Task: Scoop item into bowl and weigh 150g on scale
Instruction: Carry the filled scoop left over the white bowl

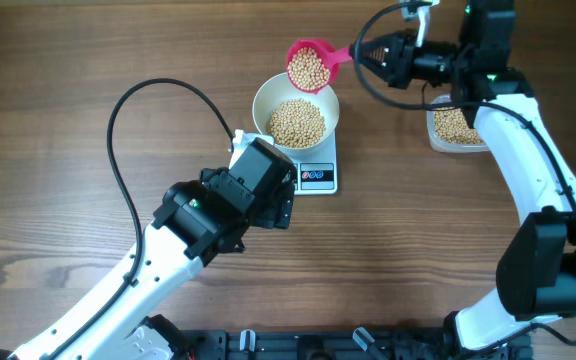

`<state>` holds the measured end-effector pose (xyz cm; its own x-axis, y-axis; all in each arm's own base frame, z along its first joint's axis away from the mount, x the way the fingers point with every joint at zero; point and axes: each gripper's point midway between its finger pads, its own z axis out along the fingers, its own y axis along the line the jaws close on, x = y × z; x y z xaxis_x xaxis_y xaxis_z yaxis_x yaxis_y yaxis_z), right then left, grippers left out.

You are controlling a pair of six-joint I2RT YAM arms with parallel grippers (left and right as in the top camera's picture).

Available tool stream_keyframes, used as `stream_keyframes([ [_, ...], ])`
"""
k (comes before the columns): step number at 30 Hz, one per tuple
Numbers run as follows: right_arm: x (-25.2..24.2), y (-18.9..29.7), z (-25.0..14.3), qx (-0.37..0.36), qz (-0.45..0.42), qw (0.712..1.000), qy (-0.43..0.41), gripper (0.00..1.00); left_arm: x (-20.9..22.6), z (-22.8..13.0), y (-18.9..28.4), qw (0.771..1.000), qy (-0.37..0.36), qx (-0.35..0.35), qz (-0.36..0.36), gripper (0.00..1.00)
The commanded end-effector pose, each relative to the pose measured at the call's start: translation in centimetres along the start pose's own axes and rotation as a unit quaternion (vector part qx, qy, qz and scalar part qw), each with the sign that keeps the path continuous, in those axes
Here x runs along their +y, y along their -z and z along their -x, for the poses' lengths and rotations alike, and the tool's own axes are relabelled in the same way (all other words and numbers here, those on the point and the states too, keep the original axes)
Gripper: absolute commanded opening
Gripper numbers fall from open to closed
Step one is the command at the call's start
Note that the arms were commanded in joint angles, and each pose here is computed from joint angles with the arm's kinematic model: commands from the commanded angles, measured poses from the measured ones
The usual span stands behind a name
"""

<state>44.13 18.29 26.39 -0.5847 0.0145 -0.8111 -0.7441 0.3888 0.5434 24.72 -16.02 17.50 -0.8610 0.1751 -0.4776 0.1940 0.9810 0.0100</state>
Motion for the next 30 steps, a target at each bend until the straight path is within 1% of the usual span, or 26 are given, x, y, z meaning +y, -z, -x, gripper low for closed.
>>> stream_keyframes([
  [1, -0.2, -0.9, -0.7, 0.012, -0.002, 0.997, 0.079, 0.04, 0.2, -0.1, -0.1, 1.000, 0.002, 0.001, 0.003, 1.00],
  [3, -0.1, -0.9, -0.9, 0.016, -0.001, 0.996, 0.091, 0.04, 0.2, -0.1, -0.1, 1.000, 0.002, 0.001, 0.002, 1.00],
  [8, 0.5, -1.7, -1.9, 0.030, 0.011, 0.985, 0.171, 0.04, 0.2, -0.1, -0.1, 1.000, 0.002, 0.001, 0.003, 1.00],
  [13, 0.7, -2.4, -2.1, 0.036, 0.008, 0.976, 0.216, 0.04, 0.2, -0.1, -0.1, 1.000, 0.002, 0.001, 0.003, 1.00],
  [17, 0.0, -3.5, -2.4, 0.051, -0.030, 0.965, 0.254, 0.04, 0.2, -0.1, -0.1, 1.000, 0.002, 0.001, 0.002, 1.00],
  [30, 0.1, -3.9, -2.5, 0.054, -0.033, 0.965, 0.254, 0.04, 0.2, -0.1, -0.1, 1.000, 0.002, 0.001, 0.003, 1.00],
])
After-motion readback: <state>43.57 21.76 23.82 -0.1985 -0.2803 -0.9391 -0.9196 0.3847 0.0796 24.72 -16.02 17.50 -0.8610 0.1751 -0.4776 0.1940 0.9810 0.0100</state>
